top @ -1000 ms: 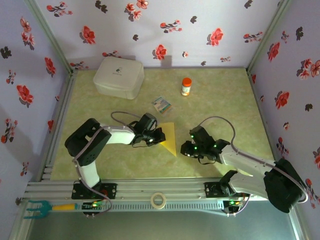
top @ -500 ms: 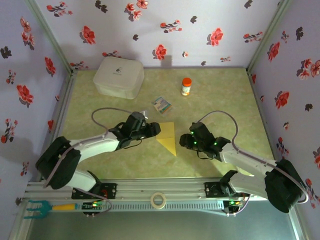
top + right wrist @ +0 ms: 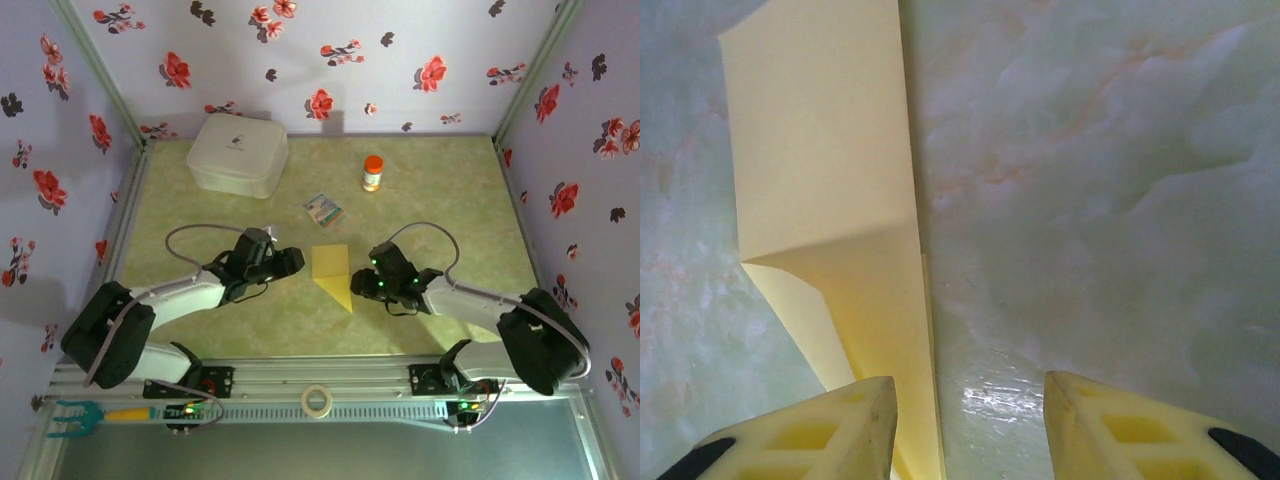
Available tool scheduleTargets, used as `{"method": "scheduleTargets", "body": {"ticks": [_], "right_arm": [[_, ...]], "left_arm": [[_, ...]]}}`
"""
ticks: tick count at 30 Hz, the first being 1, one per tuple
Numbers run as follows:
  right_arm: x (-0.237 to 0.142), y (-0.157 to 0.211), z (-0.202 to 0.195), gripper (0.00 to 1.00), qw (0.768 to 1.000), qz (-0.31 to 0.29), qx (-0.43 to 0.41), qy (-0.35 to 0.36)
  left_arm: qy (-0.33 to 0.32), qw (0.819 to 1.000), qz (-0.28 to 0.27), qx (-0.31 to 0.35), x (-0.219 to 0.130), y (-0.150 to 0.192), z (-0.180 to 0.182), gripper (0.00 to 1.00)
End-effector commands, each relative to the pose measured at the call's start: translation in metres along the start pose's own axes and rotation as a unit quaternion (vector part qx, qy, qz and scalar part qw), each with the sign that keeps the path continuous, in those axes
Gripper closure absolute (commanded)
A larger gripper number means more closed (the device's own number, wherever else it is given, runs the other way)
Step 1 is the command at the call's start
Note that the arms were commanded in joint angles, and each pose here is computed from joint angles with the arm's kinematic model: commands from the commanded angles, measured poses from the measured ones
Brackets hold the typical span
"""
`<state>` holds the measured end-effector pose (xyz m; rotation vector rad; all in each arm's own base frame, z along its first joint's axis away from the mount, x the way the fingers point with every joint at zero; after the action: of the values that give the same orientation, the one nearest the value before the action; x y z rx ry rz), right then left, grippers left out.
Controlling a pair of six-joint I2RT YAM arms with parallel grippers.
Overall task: Fold a paper plane with a square sheet of paper (pick it up from the middle)
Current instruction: Fourth fold the wing at the center of the table.
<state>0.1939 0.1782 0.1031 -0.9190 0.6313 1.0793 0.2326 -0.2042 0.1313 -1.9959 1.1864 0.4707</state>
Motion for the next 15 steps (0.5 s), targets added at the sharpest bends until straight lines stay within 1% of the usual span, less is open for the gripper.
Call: {"method": "scheduleTargets", "body": {"ticks": [1, 7, 11, 15], "right_arm": [[0.003, -0.012, 0.016, 0.6, 0.999, 0.005, -0.016, -0.033], [0.019, -0.019, 0.025, 0.68, 0.997, 0.041, -0.022, -0.054], [0.02, -0.022, 0.023, 0.68, 0.998, 0.043, -0.018, -0.044], [0.01, -0.024, 0.018, 0.67, 0.999, 0.025, -0.017, -0.023]], "left_arm": [[0.034, 0.999, 0.023, -0.016, 0.008, 0.001, -0.002, 0.41], [0.041, 0.997, 0.054, -0.034, 0.023, 0.004, -0.002, 0.41], [0.037, 0.997, 0.062, -0.042, 0.028, 0.005, 0.0, 0.41], [0.033, 0.996, 0.063, -0.046, 0.028, 0.004, 0.002, 0.41]]}}
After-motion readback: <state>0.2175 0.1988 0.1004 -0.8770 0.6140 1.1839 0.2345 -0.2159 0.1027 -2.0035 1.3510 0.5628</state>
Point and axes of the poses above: each hand's point on the last joint's axis, 136 mm out from that joint toward the fingers, its own x axis out along the fingers, its own z axis along the line the jaws close on, y = z × x, the point moved 8 cm from there along -x, back along the fingers
